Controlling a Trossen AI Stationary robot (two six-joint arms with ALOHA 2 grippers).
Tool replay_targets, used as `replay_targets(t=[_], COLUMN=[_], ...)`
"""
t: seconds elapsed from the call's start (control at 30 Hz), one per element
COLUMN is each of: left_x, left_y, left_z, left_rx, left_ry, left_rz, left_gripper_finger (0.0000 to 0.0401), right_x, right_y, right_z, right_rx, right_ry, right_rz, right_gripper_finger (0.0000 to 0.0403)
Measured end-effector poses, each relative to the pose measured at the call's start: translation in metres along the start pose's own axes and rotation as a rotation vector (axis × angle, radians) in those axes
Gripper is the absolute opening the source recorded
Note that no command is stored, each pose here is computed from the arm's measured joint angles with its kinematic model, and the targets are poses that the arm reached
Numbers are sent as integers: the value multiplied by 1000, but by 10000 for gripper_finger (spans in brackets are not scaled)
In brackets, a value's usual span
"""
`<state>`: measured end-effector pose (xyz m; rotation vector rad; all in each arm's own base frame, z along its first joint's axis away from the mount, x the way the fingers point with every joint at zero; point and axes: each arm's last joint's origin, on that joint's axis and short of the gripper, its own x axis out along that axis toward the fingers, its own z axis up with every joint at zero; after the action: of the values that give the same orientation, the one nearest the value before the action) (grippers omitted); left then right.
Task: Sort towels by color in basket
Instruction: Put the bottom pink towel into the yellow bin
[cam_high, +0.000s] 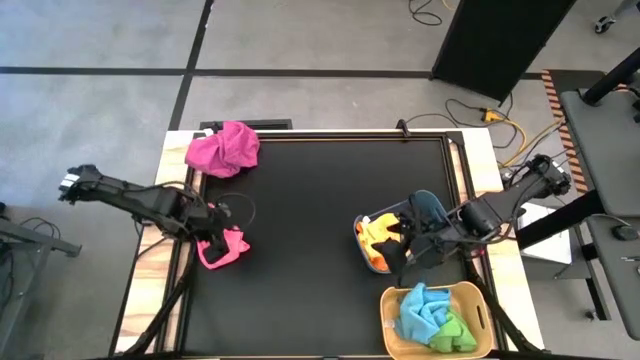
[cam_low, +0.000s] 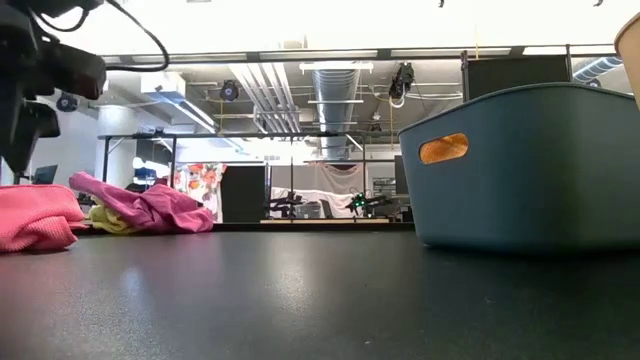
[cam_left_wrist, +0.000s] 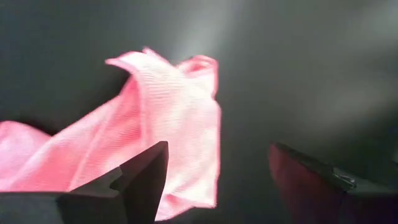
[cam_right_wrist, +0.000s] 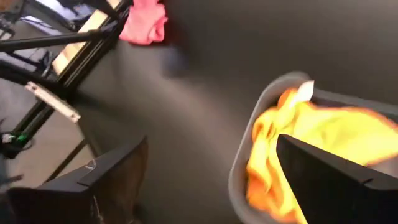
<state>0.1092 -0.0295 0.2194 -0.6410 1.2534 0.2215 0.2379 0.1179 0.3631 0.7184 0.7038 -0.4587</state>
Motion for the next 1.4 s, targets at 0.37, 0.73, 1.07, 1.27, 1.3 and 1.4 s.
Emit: replay_targets(t=[0.37,0.73,1.07,1.27,1.3,1.4], left_x=[39,91,63,-25,-44,-97], left_y=[-4,6,-33,-89,-96,-111], left_z=[8,5,38,71,74,81], left_rx=[-43,-58,36,183,220,279], left_ry=[40,209,8,-332,-408,-625], left_rz=[260,407,315,26,-11,-117], left_gripper_finger=[243,164,14,5,4,2], right_x=[6,7,33,40,39,38], right_y=[-2,11,40,59,63,74], right_z=[18,28,33,38,40,46], right_rx=[12,-62,-267,-486,-518,-641], right_ry=[-44,-215,-378,-511,-550,-684], right_rz=[1,75,121,173,188,199], right_gripper_finger=[350,349,342,329,326,318])
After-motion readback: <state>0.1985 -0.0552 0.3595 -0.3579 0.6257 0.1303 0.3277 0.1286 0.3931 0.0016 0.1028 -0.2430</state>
